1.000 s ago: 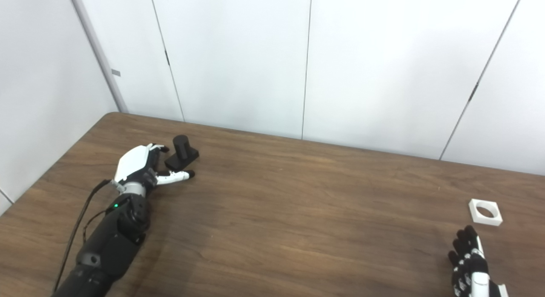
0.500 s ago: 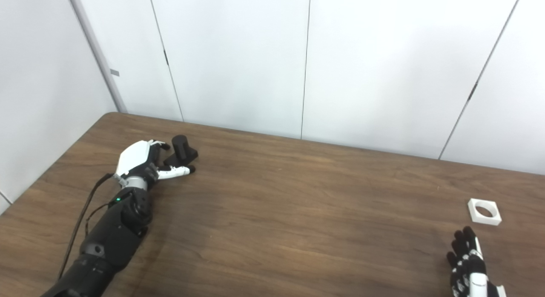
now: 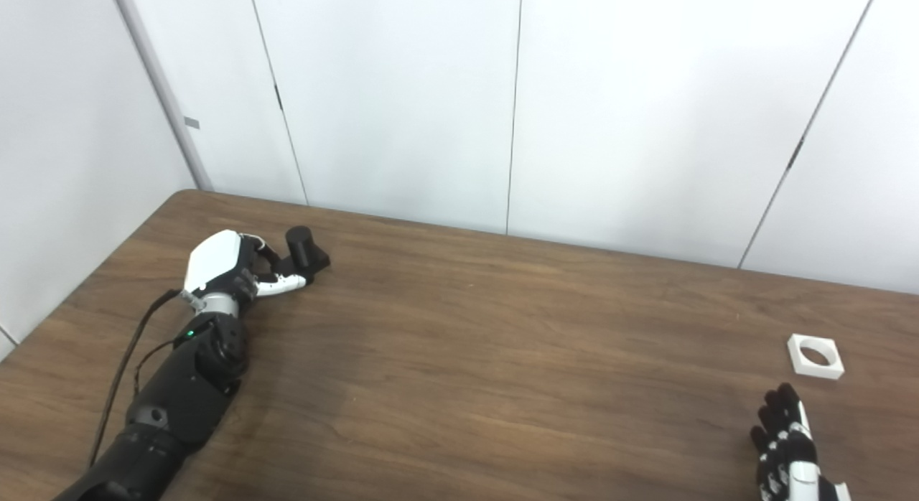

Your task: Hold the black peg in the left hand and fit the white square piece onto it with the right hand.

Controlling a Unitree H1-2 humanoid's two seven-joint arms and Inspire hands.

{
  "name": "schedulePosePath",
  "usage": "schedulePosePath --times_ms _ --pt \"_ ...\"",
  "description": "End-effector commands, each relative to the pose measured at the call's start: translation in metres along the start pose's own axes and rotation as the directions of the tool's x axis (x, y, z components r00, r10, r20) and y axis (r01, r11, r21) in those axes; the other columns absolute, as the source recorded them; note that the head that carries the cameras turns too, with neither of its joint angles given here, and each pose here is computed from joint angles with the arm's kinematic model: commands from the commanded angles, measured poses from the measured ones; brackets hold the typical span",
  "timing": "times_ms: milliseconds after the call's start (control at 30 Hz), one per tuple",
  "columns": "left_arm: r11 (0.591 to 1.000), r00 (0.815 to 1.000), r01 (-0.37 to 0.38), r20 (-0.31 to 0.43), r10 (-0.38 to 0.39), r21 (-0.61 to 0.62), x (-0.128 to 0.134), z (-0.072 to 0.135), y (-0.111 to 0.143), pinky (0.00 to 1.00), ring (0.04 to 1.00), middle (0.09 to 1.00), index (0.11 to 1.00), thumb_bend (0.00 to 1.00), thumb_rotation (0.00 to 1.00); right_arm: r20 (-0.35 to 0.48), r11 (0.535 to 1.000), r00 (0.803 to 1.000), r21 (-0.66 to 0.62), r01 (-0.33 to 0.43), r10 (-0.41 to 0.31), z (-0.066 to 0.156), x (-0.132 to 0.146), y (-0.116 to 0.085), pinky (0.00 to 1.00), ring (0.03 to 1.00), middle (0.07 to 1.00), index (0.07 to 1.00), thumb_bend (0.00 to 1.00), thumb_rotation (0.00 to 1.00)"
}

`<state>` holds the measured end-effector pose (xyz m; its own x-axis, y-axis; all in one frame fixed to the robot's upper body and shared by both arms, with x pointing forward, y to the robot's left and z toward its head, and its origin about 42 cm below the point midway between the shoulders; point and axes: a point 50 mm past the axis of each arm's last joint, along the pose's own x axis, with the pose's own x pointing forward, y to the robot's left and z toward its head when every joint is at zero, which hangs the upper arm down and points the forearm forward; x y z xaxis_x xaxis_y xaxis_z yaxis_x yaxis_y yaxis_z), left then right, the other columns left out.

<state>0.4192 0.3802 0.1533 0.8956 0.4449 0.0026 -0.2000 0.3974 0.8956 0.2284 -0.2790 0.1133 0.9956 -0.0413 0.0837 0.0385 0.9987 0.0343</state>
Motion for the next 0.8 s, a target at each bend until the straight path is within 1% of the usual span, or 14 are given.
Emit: schedulePosePath --times_ms 0,100,267,433,600,767 --pt "0.999 0.998 -0.037 0.042 0.037 0.001 0.011 0.008 0.020 1.00 0.886 0.757 0.486 0.52 0.06 -0.045 1.000 0.999 0.021 0.009 -0.008 -0.013 -0.013 0.003 1.00 1.000 0.996 1.000 0.44 1.00" --pt "1.000 0.999 -0.019 0.044 0.019 -0.007 0.012 0.007 0.020 1.00 0.881 0.757 0.487 0.52 0.06 -0.047 1.000 0.999 0.008 0.020 -0.019 -0.013 -0.013 0.003 1.00 0.998 0.991 1.000 0.43 1.00" --pt "1.000 0.998 0.001 0.063 -0.001 -0.009 0.011 0.008 0.020 1.00 0.874 0.758 0.487 0.52 0.06 -0.046 0.999 0.999 0.024 0.029 -0.027 -0.012 -0.014 0.003 1.00 0.998 0.989 1.000 0.43 1.00" --pt "0.999 0.997 0.026 0.076 -0.024 -0.027 0.009 0.011 0.018 1.00 0.886 0.766 0.487 0.52 0.06 -0.046 0.999 0.998 0.012 0.035 -0.034 -0.012 -0.014 0.002 1.00 1.000 0.985 1.000 0.43 1.00" --pt "0.999 0.993 0.043 0.108 -0.040 -0.030 0.007 0.013 0.017 1.00 0.892 0.772 0.487 0.51 0.05 -0.048 1.000 0.998 0.002 0.027 -0.027 -0.013 -0.014 0.003 1.00 1.000 0.988 1.000 0.43 1.00" --pt "0.996 0.986 0.087 0.146 -0.081 -0.034 0.000 0.015 0.015 1.00 0.907 0.784 0.488 0.51 0.06 -0.052 0.999 0.998 -0.006 0.034 -0.034 -0.014 -0.013 0.004 1.00 0.993 0.985 1.000 0.42 1.00"
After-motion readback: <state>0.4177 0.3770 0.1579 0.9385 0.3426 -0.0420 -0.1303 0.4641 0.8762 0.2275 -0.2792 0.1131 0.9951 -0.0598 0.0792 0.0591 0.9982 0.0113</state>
